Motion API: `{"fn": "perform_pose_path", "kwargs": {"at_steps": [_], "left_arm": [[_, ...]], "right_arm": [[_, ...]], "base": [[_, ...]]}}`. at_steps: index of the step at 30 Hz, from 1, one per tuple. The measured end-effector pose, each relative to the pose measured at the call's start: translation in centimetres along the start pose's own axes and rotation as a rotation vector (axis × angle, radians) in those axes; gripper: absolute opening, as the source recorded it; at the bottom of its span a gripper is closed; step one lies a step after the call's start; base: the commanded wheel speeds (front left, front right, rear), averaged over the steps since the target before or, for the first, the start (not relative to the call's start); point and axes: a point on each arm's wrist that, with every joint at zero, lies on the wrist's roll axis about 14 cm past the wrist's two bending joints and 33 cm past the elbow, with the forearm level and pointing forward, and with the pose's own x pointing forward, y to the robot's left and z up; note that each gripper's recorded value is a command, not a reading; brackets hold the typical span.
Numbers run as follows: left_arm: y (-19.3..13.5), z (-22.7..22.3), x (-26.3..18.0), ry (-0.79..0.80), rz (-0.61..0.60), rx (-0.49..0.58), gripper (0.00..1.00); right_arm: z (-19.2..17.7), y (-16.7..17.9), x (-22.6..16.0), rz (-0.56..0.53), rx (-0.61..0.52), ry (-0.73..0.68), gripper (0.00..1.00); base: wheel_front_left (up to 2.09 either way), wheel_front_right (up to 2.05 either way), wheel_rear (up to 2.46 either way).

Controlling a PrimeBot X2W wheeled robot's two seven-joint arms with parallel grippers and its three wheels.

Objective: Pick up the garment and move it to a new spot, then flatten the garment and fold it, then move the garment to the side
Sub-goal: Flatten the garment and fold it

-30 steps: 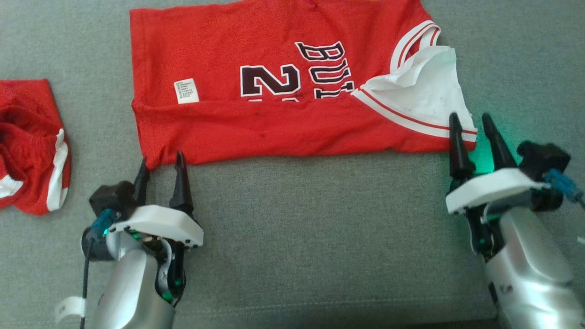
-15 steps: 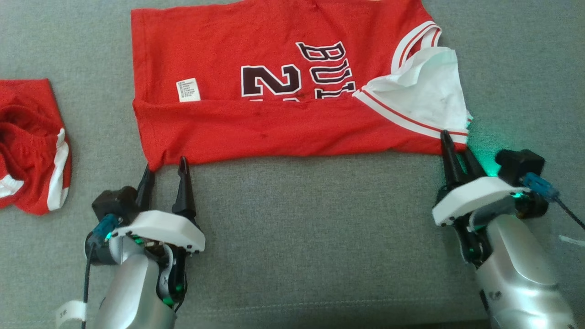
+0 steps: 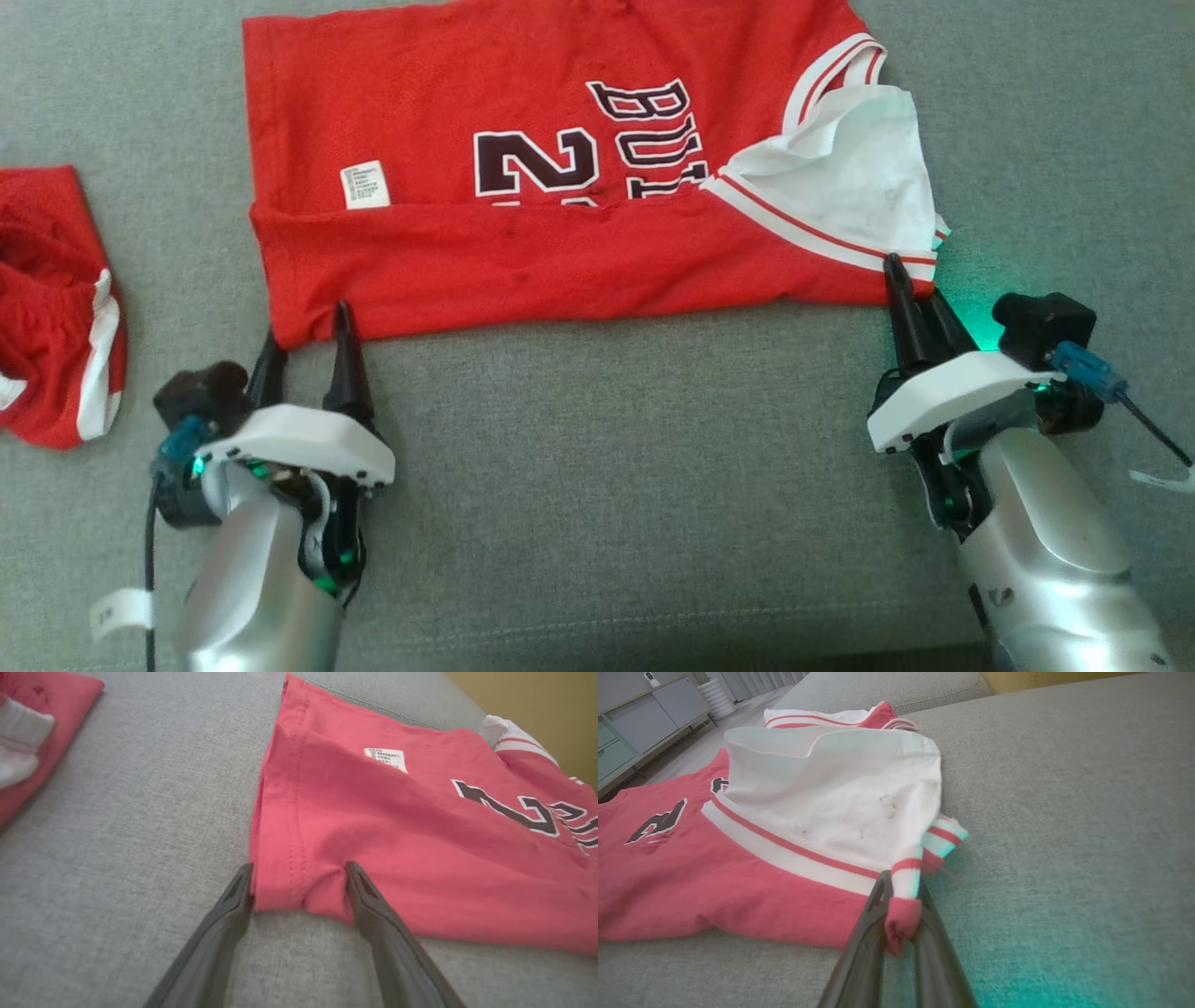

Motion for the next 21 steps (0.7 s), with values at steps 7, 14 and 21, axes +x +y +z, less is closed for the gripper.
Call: {"fn": "perform_pose_path", "kwargs": {"at_steps": [7, 14, 21], "left_arm": [[-0.3, -0.5, 1.3, 0.027, -0.022, -0.010, 0.00], [-0.3, 0.1, 1.4, 0.033, -0.044, -0.015, 0.00], [-1.0, 0.2, -0.8, 0.038, -0.066, -0.024, 0.00]], "right_arm": [[0.3, 0.1, 0.0, 0.004, 0.004, -0.010, 0.00], [2.0, 0.4, -0.2, 0.008, 0.037, -0.068, 0.00], [5.2, 0.2, -1.4, 0.003, 0.045, -0.157, 0.00]], "base": [[0.00, 0.00, 0.00], [0.00, 0.00, 0.00], [0.00, 0.00, 0.00]]}}
